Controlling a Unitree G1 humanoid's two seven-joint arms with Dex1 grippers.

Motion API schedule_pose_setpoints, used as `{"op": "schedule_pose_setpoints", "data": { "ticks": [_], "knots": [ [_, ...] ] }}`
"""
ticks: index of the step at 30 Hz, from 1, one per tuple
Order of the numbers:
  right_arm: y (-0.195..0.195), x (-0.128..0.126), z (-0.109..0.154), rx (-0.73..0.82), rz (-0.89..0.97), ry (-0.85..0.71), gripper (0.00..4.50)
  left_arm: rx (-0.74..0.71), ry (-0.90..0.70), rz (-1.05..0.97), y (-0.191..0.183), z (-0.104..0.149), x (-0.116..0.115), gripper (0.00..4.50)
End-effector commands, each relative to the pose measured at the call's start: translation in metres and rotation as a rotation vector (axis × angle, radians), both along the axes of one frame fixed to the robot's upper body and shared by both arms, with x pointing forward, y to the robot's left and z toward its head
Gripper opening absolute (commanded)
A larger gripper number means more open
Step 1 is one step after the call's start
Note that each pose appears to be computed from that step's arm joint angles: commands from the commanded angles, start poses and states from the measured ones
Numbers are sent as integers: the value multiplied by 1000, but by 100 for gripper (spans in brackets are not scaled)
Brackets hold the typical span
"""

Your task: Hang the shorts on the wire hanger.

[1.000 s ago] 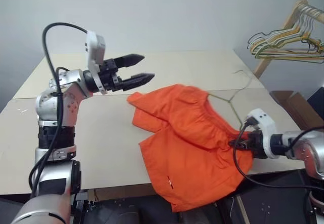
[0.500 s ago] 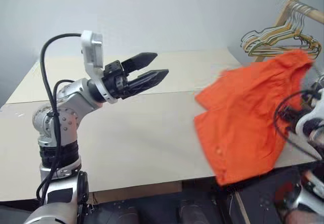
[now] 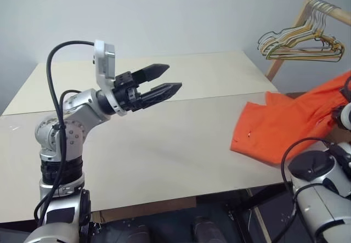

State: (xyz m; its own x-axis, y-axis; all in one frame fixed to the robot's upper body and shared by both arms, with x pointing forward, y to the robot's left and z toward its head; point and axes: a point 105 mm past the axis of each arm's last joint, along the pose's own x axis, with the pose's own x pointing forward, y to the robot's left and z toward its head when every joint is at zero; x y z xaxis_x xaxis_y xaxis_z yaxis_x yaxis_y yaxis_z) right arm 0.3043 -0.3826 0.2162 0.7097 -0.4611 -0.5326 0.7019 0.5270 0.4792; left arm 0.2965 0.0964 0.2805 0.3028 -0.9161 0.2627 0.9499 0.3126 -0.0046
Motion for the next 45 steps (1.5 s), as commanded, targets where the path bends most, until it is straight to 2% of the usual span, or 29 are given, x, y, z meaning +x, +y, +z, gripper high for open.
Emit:
{"op": "schedule_pose_setpoints", "data": {
  "ticks": [1, 12, 15, 18, 20, 24, 26, 29, 33, 35, 37, 40, 42, 45],
  "knots": [
    [-15, -13, 17, 33, -93, -28, 0, 5, -60, -3, 0, 9, -4, 448],
    [-21, -26, -19, 99, -184, 121, 0, 22, -60, -7, -1, 5, -7, 448],
    [-24, -29, -23, 73, -184, 147, 88, 27, -61, -6, -2, 5, -7, 450],
    [-26, -29, -17, -4, -183, 150, 198, 30, -63, -4, -2, 5, -7, 450],
    [-30, -29, -1, -152, -215, 145, 263, 32, -64, 0, -2, 6, -6, 450],
    [-29, -29, 46, -482, -290, 107, 396, 38, -63, 7, -1, 6, -5, 450],
    [-24, -30, 68, -625, -342, 95, 448, 39, -63, 12, -1, 7, -5, 450],
    [-13, -31, 89, -811, -413, 78, 448, 42, -64, 23, 0, 7, -4, 450],
    [19, -28, 114, -1160, -473, 24, 448, 46, -50, 70, 1, 6, 0, 450],
    [45, -24, 127, -1329, -466, -73, 448, 56, -43, 105, 2, 3, 4, 450],
    [80, -10, 134, -1423, -328, -250, 448, 72, -34, 145, 6, -2, 8, 450],
    [129, 22, 122, -1372, 62, -473, 448, 95, -84, 242, 13, -11, 11, 450],
    [165, 35, 103, -1354, 375, -590, 448, 158, -78, 283, 20, -24, 11, 450],
    [202, 41, 59, -1313, 818, -608, 448, 263, -44, 324, 31, -45, 8, 450]
  ]
}}
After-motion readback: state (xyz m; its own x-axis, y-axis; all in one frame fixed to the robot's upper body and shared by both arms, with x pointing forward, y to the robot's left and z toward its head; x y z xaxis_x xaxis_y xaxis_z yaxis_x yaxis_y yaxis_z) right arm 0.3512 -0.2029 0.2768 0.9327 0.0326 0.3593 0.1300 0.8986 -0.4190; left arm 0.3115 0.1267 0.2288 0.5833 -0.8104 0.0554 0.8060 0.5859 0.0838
